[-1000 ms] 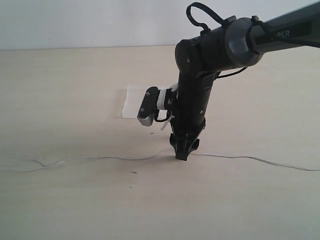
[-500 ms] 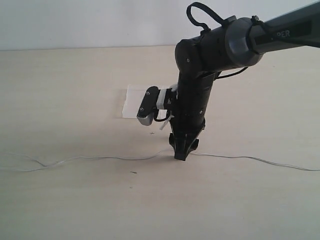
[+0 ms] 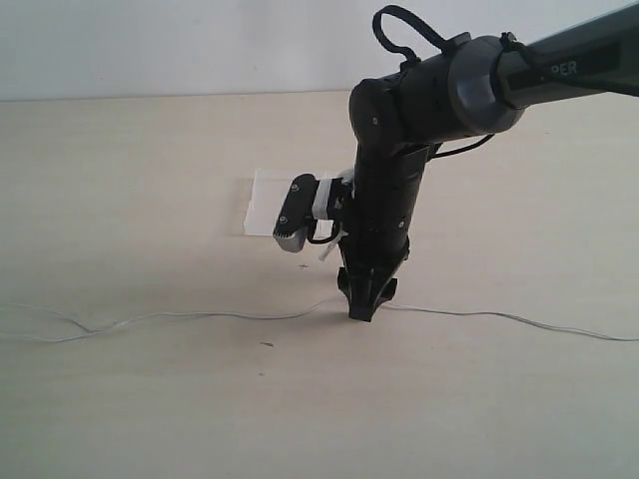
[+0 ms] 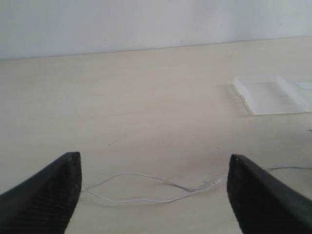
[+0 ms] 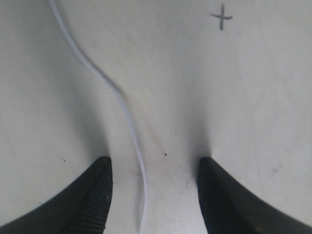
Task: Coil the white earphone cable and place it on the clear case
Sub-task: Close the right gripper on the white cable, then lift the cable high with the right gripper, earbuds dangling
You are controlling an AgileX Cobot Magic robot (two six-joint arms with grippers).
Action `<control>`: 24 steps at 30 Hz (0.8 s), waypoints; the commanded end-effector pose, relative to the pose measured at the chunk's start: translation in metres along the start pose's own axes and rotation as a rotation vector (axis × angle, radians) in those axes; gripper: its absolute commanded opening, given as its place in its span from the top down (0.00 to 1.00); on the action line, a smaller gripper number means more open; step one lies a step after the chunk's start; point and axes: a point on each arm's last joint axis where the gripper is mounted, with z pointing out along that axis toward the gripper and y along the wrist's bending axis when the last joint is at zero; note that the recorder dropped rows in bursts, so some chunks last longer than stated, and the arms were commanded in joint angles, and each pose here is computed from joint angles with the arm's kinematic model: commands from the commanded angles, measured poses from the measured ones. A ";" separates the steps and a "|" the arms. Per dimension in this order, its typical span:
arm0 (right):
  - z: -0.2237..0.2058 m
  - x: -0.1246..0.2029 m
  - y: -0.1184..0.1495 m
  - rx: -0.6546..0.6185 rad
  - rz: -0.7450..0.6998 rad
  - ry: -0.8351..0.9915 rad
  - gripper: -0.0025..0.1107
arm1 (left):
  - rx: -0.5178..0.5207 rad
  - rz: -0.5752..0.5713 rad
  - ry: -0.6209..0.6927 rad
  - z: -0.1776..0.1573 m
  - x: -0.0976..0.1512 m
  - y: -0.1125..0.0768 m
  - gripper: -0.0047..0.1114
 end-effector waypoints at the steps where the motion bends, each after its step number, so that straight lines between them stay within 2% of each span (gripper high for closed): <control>1: 0.009 0.001 0.001 -0.019 -0.005 0.019 0.57 | 0.008 -0.005 -0.006 0.000 0.000 0.000 0.29; 10: 0.008 0.003 0.003 -0.042 -0.005 0.042 0.98 | 0.008 -0.005 -0.006 0.000 0.000 0.000 0.29; 16: -0.010 0.003 0.003 -0.002 -0.011 0.022 0.98 | 0.008 -0.005 -0.006 0.000 0.000 0.000 0.29; 24: -0.091 0.001 0.001 0.189 0.020 -0.106 0.98 | 0.008 -0.005 -0.006 0.000 0.000 0.000 0.29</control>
